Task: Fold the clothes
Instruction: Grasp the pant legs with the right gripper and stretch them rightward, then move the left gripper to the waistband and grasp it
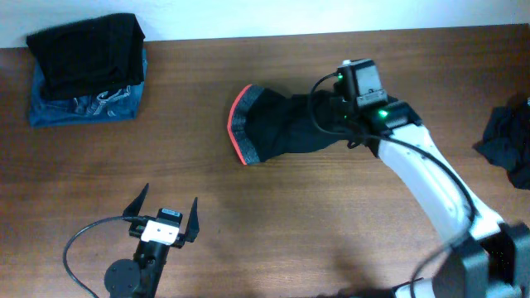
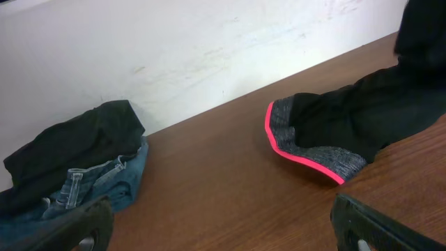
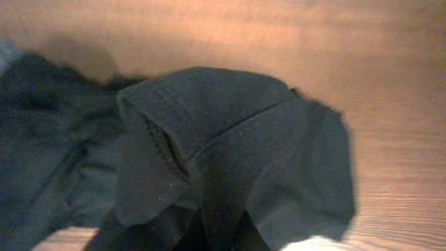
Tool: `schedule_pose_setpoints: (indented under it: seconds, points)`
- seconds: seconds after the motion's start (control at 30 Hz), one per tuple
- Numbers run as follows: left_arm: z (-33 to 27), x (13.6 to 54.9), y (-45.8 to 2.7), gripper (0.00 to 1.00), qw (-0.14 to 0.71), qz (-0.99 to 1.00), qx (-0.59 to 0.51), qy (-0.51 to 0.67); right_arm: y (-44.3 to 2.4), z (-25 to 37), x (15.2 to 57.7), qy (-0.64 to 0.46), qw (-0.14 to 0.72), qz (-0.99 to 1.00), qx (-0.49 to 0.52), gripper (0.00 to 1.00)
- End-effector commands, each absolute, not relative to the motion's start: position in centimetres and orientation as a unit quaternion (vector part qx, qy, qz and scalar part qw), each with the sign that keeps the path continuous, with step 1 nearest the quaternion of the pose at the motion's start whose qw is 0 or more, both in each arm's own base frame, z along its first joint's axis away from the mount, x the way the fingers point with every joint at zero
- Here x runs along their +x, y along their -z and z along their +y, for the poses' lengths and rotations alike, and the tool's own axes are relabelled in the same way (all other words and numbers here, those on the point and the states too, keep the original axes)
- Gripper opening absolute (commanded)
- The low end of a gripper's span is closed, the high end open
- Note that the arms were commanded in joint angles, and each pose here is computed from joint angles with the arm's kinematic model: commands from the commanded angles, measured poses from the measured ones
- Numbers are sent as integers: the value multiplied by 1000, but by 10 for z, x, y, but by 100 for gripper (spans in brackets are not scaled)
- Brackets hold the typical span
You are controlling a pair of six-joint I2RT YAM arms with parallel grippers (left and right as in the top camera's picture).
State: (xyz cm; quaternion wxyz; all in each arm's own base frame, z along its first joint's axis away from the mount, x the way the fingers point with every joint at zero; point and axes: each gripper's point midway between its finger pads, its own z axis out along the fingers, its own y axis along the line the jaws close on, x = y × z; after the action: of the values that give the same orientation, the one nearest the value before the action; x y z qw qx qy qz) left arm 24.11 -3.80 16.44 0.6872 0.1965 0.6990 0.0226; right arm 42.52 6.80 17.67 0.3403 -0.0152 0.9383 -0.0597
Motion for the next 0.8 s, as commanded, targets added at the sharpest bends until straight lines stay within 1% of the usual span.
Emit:
schedule_pose_setpoints:
  seconds: [0.0,0.2,0.3,0.4,0.53,0.67,0.77]
  points:
    - [-38,241,-163,99,687,698,199,-25,-214,41,421,100,382,918,27,4]
    - [-38,241,-163,99,687,698,199,-25,-208,-12,410,165,350,919,75,4]
    - [-38,241,-163,99,687,698,199,-25,-214,-64,404,214,346,902,141,4]
    - [-38,241,-163,99,687,698,199,-25,-218,-109,399,227,349,886,206,4]
    - [-38,241,-163,99,687,698,199,-25,-220,-157,387,247,344,868,260,4]
    - [-38,241,-163,99,687,698,199,-25,-217,-190,375,257,337,849,315,4]
    - [-38,241,-163,99,687,698,199,-25,-203,-204,370,251,319,849,339,4]
